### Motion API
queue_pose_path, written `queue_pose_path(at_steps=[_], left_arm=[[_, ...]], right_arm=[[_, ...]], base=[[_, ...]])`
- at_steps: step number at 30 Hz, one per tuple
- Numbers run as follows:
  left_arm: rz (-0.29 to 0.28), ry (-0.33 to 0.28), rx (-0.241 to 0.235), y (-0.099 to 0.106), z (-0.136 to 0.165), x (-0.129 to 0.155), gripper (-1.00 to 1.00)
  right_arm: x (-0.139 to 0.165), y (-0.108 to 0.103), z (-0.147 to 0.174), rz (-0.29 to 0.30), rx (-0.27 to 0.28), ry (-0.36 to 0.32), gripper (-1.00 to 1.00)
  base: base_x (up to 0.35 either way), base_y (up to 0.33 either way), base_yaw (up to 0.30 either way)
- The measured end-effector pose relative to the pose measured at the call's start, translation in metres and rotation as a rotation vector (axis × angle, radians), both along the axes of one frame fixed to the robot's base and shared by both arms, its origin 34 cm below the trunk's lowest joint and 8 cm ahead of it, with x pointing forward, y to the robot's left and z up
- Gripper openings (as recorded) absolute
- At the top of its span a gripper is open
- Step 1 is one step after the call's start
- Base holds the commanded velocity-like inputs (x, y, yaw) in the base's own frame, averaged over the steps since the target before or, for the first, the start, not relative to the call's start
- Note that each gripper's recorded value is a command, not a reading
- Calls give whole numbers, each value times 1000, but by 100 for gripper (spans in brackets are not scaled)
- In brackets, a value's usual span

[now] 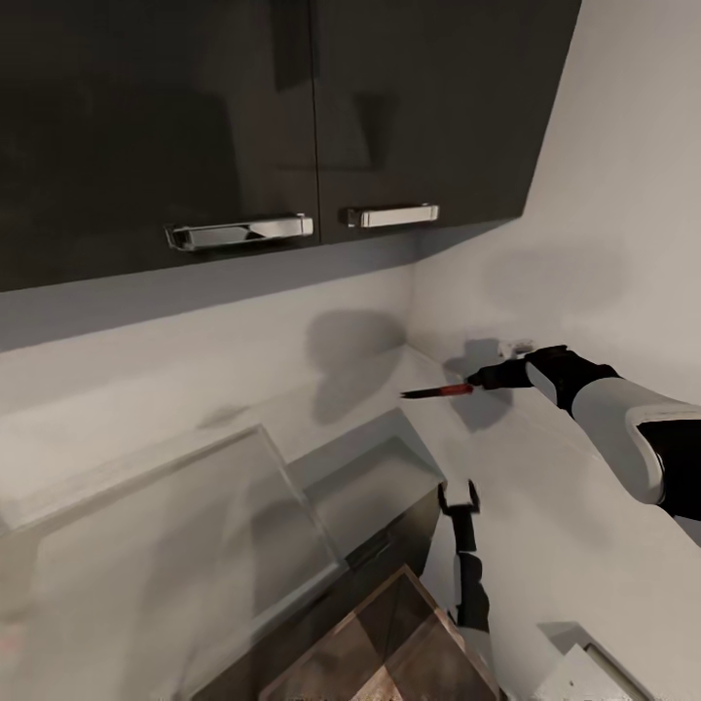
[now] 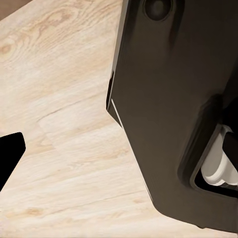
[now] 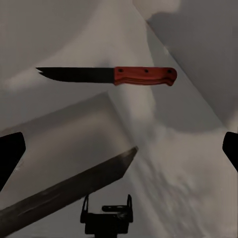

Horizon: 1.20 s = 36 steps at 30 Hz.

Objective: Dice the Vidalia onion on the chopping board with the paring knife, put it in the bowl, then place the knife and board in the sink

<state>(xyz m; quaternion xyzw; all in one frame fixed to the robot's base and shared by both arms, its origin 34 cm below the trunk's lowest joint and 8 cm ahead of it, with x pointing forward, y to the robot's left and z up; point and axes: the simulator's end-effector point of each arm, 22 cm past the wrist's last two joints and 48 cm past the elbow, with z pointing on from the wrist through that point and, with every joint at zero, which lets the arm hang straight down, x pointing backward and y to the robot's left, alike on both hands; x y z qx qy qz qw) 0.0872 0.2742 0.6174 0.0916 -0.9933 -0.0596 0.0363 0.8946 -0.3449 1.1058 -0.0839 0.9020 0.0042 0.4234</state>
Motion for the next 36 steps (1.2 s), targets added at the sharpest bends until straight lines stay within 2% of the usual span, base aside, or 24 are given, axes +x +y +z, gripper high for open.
queue_pose_path(at_steps=[8,36], left_arm=[[0,13,0,0,0,-5,100],[1,57,-6,-5,2,-22,100]], right_arm=[[-1,8,-11,33,25,20,100],[2,8,-47,34,26,66,100]], base=[[0,0,0],[0,0,0]])
